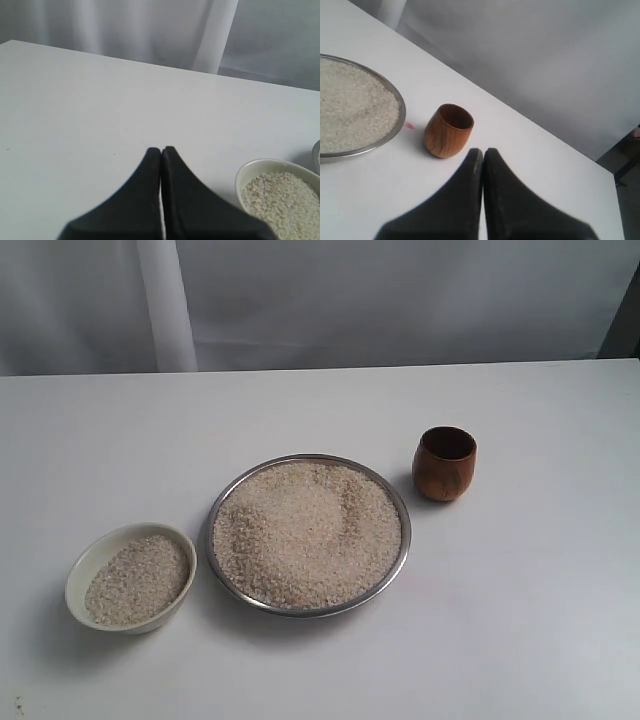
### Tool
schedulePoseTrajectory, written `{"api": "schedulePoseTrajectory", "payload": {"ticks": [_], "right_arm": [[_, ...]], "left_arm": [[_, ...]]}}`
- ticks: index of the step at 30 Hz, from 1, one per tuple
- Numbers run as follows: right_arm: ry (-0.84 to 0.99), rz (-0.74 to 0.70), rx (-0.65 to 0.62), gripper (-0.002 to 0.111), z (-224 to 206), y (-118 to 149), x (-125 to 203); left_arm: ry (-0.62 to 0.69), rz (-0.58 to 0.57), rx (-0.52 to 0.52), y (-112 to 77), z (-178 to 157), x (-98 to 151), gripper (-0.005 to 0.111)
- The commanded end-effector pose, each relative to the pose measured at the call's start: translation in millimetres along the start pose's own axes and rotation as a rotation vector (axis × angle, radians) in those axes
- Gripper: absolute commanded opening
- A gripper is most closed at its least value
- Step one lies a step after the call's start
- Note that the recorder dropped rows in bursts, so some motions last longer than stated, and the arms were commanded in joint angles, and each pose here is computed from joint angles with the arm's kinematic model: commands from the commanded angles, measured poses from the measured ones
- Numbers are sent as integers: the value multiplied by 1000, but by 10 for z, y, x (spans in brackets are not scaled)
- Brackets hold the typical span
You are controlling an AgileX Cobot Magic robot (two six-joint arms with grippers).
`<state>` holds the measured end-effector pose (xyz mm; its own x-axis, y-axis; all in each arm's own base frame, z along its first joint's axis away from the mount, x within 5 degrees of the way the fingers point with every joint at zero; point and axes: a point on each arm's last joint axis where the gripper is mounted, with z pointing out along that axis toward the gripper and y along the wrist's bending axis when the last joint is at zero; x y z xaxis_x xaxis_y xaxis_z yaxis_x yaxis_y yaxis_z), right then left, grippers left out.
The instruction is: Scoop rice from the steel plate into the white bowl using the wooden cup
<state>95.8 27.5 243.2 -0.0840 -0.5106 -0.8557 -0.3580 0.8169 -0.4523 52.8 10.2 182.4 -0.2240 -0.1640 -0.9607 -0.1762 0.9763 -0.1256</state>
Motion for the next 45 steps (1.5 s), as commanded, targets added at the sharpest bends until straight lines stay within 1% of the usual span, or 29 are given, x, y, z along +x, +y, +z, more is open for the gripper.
{"api": "schedulePoseTrajectory", "payload": {"ticks": [1, 2, 3, 6, 8, 9, 11, 13, 17, 23, 28, 31, 35, 41, 45], "right_arm": [[22, -19, 1, 0, 285, -85, -131], [29, -6, 0, 0, 356, -90, -133], [37, 40, 1, 0, 426, -94, -132], [46, 302, 16, 0, 637, -91, -96], [37, 442, 25, 0, 764, -81, -69], [39, 510, 25, 0, 831, -68, -45], [47, 581, 15, 0, 949, -34, 5], [47, 565, 2, 0, 1043, -1, 46], [14, 480, -55, 0, 1222, 93, 109], [-50, 515, -28, 0, 1461, 156, 255], [-68, 492, -24, 0, 1678, 283, 495], [-16, 455, -26, 0, 1875, 349, 645], [-42, 424, -68, 0, 2096, 445, 739], [8, 439, -75, 0, 2179, 528, 911], [20, 443, -68, 0, 2183, 534, 941]], "left_arm": [[-5, -5, 10, -7, -1, -9, 0], [-5, -5, 10, -7, -1, -9, 0], [-5, -5, 10, -7, -1, -9, 0], [-5, -5, 10, -7, -1, -9, 0], [-5, -5, 10, -7, -1, -9, 0], [-5, -5, 10, -7, -1, -9, 0], [-5, -5, 10, -7, -1, -9, 0], [-5, -5, 10, -7, -1, -9, 0], [-5, -5, 10, -7, -1, -9, 0], [-5, -5, 10, -7, -1, -9, 0], [-5, -5, 10, -7, -1, -9, 0], [-5, -5, 10, -7, -1, -9, 0], [-5, -5, 10, -7, -1, -9, 0], [-5, -5, 10, -7, -1, -9, 0], [-5, -5, 10, -7, -1, -9, 0]]}}
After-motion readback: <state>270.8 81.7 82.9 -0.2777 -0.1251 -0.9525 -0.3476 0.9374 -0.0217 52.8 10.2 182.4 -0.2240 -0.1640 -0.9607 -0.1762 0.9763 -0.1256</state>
